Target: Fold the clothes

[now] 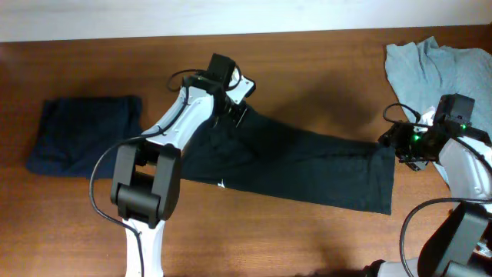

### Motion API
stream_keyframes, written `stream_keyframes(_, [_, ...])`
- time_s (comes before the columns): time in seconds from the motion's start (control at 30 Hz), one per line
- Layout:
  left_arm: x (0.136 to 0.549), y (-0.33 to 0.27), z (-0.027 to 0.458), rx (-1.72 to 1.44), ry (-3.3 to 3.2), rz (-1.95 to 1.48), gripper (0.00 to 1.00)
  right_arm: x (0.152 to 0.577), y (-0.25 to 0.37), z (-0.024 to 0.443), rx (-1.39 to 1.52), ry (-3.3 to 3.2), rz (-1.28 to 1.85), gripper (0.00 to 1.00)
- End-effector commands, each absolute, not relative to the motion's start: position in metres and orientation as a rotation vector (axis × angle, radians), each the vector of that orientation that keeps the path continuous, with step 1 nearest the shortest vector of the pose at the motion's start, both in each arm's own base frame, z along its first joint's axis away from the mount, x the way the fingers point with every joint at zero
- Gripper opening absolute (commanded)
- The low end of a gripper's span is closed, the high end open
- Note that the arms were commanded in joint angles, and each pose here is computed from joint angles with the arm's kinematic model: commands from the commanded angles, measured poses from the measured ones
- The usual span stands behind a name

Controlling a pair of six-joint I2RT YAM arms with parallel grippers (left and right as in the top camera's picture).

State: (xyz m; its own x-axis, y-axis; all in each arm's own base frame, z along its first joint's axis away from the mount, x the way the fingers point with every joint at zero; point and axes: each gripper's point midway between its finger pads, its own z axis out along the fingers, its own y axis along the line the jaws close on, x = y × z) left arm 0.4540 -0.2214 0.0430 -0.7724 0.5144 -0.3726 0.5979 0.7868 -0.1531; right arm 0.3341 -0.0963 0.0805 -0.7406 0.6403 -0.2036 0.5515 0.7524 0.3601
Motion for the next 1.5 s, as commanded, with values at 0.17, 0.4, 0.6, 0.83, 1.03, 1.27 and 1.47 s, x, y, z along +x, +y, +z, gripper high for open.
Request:
stream_keyframes(0.17, [0.456, -0.212, 0.116, 0.855, 2.707, -0.306, 0.00, 0.340, -0.101, 0.086, 0.907, 2.621, 0.389, 0.68])
stream_keyframes(0.4, [0.404, -0.189, 0.106, 0.892, 2.949, -0.281, 0.00, 0.340, -0.103, 0.085, 0.912, 2.623, 0.367, 0.68])
stream_keyframes(0.6, [0.392, -0.184, 0.105, 0.899, 3.001, -0.275, 0.00, 0.340, -0.106, 0.074, 0.891, 2.651, 0.344, 0.69])
stream_keyframes(0.83, [0.397, -0.187, 0.105, 0.896, 2.980, -0.281, 0.00, 0.368, -0.118, 0.038, 0.804, 2.643, 0.329, 0.68])
stream_keyframes(1.03, [0.398, -0.188, 0.106, 0.884, 2.977, -0.283, 0.00, 0.386, -0.126, 0.026, 0.782, 2.601, 0.316, 0.68])
stream_keyframes(1.27, [0.401, -0.189, 0.106, 0.881, 2.963, -0.285, 0.00, 0.380, -0.123, -0.003, 0.814, 2.662, 0.342, 0.48])
stream_keyframes(1.47, [0.402, -0.189, 0.106, 0.881, 2.962, -0.284, 0.00, 0.383, -0.116, 0.000, 0.799, 2.652, 0.399, 0.04])
